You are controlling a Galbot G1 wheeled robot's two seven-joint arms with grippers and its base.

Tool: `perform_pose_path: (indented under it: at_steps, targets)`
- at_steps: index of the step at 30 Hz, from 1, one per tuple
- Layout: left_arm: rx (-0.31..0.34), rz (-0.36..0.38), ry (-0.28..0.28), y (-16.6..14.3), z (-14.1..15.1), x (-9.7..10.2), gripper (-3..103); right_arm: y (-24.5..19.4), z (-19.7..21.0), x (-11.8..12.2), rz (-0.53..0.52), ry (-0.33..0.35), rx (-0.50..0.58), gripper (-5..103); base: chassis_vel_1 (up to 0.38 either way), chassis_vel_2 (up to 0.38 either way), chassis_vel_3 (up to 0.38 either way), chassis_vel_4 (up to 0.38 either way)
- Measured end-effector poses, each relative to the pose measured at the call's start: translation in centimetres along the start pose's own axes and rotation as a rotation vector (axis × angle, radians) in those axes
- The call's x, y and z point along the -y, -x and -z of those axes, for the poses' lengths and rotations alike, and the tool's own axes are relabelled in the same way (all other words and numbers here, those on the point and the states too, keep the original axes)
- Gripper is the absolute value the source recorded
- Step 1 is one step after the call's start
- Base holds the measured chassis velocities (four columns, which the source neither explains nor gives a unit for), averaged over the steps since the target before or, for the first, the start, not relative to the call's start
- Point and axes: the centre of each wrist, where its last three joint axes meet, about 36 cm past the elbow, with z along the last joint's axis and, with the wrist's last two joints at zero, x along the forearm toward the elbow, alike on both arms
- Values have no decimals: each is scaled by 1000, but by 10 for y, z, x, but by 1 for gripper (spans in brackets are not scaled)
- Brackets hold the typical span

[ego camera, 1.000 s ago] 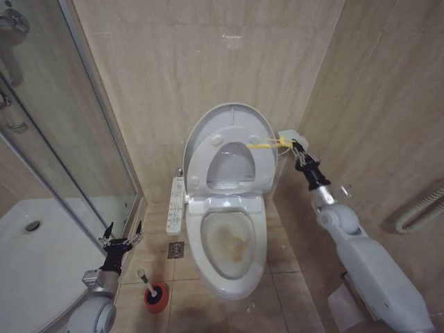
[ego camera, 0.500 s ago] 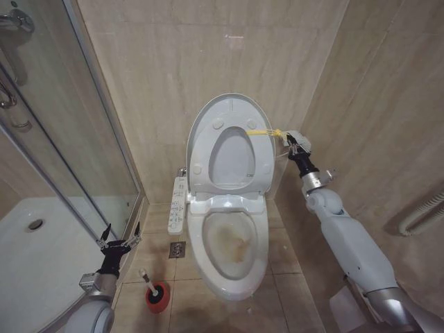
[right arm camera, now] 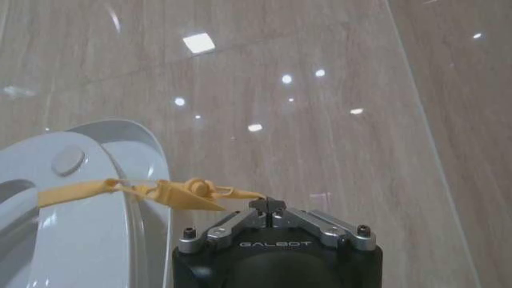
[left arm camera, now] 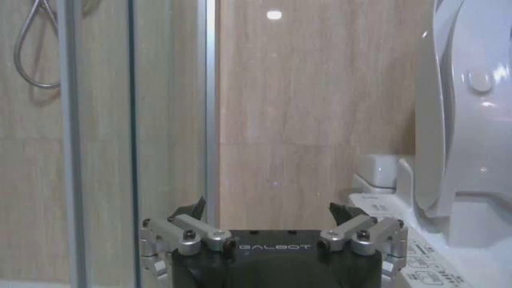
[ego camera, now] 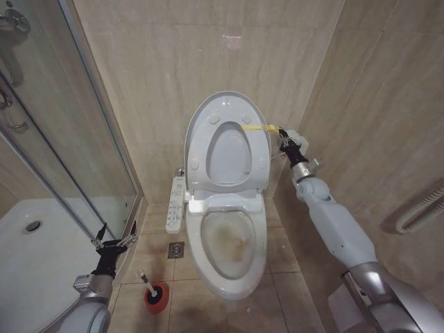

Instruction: Open the toilet lid, clean the toilet bowl with a toilet brush, close the toilet lid, and flush.

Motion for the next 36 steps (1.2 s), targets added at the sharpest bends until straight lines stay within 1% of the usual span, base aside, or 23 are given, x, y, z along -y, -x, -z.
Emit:
perform_pose_path:
  at_steps: [8, 11, 14, 15, 18, 21, 22, 23, 26, 27, 29, 30, 31, 36]
  targets:
    - [4, 11, -8, -4, -1, 0, 100, 23, 8, 3, -3, -13, 2, 1, 0, 0, 0, 0]
    - [5, 12, -7, -4, 0, 0, 100, 23, 9, 2, -1, -12, 2, 1, 0, 0, 0, 0]
    - [7, 12, -5, -3, 1, -1, 100, 21, 11, -4, 11, -5, 1, 1, 0, 0, 0, 0]
    - [9, 11, -4, -3, 1, -1, 100, 19, 11, -6, 18, -2, 2, 12, 0, 0, 0, 0]
    - [10, 11, -4, -2, 1, -1, 100, 15, 11, -10, 31, 0, 3, 12, 0, 0, 0, 0]
    - [10, 8, -5, -1, 1, -1, 100, 0, 10, -17, 60, -3, 2, 12, 0, 0, 0, 0]
    - [10, 7, -5, -1, 1, -1, 100, -8, 11, -18, 71, -6, 7, 38, 0, 0, 0, 0]
    - [10, 7, -5, -1, 1, -1, 100, -8, 11, -18, 71, -6, 7, 38, 0, 0, 0, 0]
    - [9, 3, -7, 2, 1, -2, 100, -34, 16, -13, 89, -25, 5, 38, 0, 0, 0, 0]
    - [9, 3, -7, 2, 1, -2, 100, -34, 16, -13, 89, -25, 5, 38, 0, 0, 0, 0]
    - [9, -1, -8, 4, 0, -1, 100, -48, 22, -10, 97, -34, 7, 38, 0, 0, 0, 0]
    - [9, -2, -8, 5, 0, -1, 100, -53, 25, -8, 100, -39, 8, 66, 0, 0, 0, 0]
    - [8, -6, -10, 6, -1, 0, 100, -60, 32, -4, 103, -48, 13, 66, 0, 0, 0, 0]
    - [4, -12, -15, 7, -3, 4, 100, -73, 44, -2, 108, -52, 31, 66, 0, 0, 0, 0]
